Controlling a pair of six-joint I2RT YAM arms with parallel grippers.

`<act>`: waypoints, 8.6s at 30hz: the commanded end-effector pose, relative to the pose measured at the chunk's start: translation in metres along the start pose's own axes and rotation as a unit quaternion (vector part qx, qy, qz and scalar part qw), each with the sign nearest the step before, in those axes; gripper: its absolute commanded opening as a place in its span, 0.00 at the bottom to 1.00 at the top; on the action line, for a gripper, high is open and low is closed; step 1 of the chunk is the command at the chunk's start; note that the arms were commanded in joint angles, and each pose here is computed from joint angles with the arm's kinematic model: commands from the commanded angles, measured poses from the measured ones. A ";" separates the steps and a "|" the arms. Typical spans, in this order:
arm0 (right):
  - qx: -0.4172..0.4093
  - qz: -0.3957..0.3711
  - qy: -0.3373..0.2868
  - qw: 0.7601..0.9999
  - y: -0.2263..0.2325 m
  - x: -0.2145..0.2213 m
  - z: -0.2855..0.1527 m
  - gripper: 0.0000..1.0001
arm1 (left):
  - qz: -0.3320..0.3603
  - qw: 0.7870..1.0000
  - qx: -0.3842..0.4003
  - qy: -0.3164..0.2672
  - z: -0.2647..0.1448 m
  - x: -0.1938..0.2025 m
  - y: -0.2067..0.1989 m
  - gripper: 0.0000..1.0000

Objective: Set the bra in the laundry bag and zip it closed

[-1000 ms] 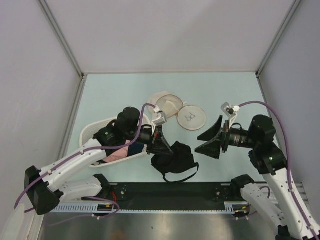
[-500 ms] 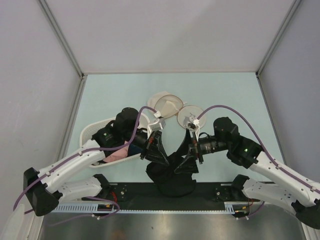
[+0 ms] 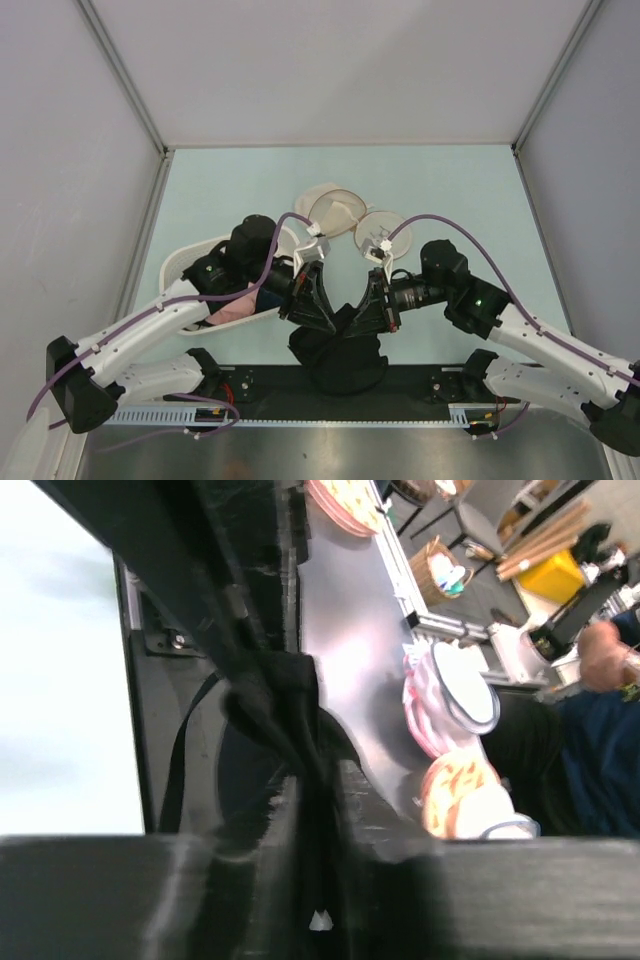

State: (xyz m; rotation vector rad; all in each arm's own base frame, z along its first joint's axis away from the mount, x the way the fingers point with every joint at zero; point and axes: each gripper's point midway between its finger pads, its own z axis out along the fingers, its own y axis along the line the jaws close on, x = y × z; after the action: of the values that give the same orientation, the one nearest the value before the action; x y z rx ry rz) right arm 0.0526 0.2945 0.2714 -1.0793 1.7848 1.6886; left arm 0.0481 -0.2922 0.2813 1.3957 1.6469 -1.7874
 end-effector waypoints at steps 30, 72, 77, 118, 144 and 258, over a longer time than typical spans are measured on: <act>0.373 0.246 -0.289 0.847 -0.245 -0.134 -0.169 0.00 | -0.147 0.774 -0.612 -0.074 -0.185 -0.079 0.393 0.59; 0.495 0.274 -0.309 0.764 -0.217 -0.107 -0.187 0.00 | -0.284 0.854 -0.402 -0.168 -0.061 -0.032 0.301 0.00; 0.482 0.314 -0.324 0.751 -0.230 -0.114 -0.192 0.00 | -0.279 0.852 -0.410 -0.167 -0.060 -0.029 0.298 0.00; 0.585 0.079 -0.263 0.763 -0.341 -0.107 -0.110 0.00 | -0.261 0.855 -0.418 -0.163 -0.035 -0.050 0.299 0.00; 0.497 0.365 -0.360 0.700 -0.379 -0.088 -0.136 0.00 | -0.263 0.905 -0.306 -0.137 0.012 -0.044 0.273 0.00; 0.344 0.213 -0.198 0.893 -0.329 -0.110 -0.094 0.45 | -0.222 0.826 -0.509 -0.095 -0.079 -0.080 0.381 0.31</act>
State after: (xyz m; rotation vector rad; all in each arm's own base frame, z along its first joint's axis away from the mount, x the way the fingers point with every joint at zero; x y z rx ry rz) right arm 0.3867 0.2419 0.1568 0.0110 2.2065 1.1581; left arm 0.4081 -0.3442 0.1303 0.3124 2.4029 -0.8154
